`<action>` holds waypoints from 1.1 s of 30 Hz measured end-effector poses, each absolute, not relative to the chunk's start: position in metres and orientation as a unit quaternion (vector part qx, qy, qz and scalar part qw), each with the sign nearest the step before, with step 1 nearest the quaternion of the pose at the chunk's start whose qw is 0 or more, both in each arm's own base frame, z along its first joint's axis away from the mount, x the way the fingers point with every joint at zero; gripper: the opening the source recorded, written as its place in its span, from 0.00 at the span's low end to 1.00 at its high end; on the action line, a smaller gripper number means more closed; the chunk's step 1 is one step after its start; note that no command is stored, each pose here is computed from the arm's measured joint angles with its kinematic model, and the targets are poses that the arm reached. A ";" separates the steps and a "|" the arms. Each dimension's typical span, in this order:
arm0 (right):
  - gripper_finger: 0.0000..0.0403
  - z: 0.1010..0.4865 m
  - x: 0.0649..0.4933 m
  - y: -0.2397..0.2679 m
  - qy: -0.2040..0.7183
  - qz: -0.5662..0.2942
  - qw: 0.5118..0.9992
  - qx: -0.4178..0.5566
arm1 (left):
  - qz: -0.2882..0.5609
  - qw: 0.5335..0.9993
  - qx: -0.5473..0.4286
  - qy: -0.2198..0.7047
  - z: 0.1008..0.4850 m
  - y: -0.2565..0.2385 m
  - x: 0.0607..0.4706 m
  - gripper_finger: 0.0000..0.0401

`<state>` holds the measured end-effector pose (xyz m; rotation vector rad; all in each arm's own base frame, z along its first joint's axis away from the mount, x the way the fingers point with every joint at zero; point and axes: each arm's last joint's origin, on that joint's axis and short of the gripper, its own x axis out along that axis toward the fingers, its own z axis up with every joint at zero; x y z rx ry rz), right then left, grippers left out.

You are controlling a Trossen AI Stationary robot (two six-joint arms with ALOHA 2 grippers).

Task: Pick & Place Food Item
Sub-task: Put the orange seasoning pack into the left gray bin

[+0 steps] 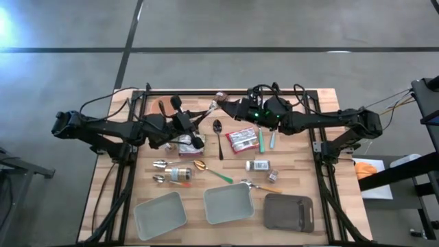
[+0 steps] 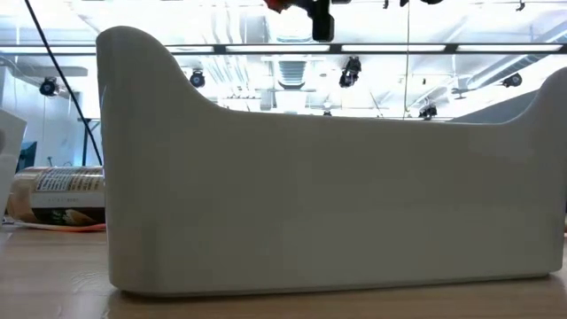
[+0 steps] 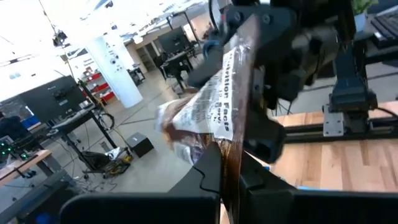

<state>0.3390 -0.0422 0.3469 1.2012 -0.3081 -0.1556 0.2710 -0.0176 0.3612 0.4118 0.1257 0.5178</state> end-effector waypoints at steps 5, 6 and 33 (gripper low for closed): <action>0.77 0.342 0.339 -0.042 -0.133 -0.072 0.807 0.571 | 0.252 0.951 0.170 0.049 0.369 -0.018 0.259 0.00; 0.78 0.341 0.339 -0.042 -0.128 -0.076 0.807 0.571 | 0.251 0.954 0.159 0.048 0.370 -0.018 0.256 0.00; 0.82 0.296 0.327 -0.056 0.143 -0.161 0.897 0.386 | -0.100 0.937 -0.167 0.291 0.348 -0.036 0.179 0.00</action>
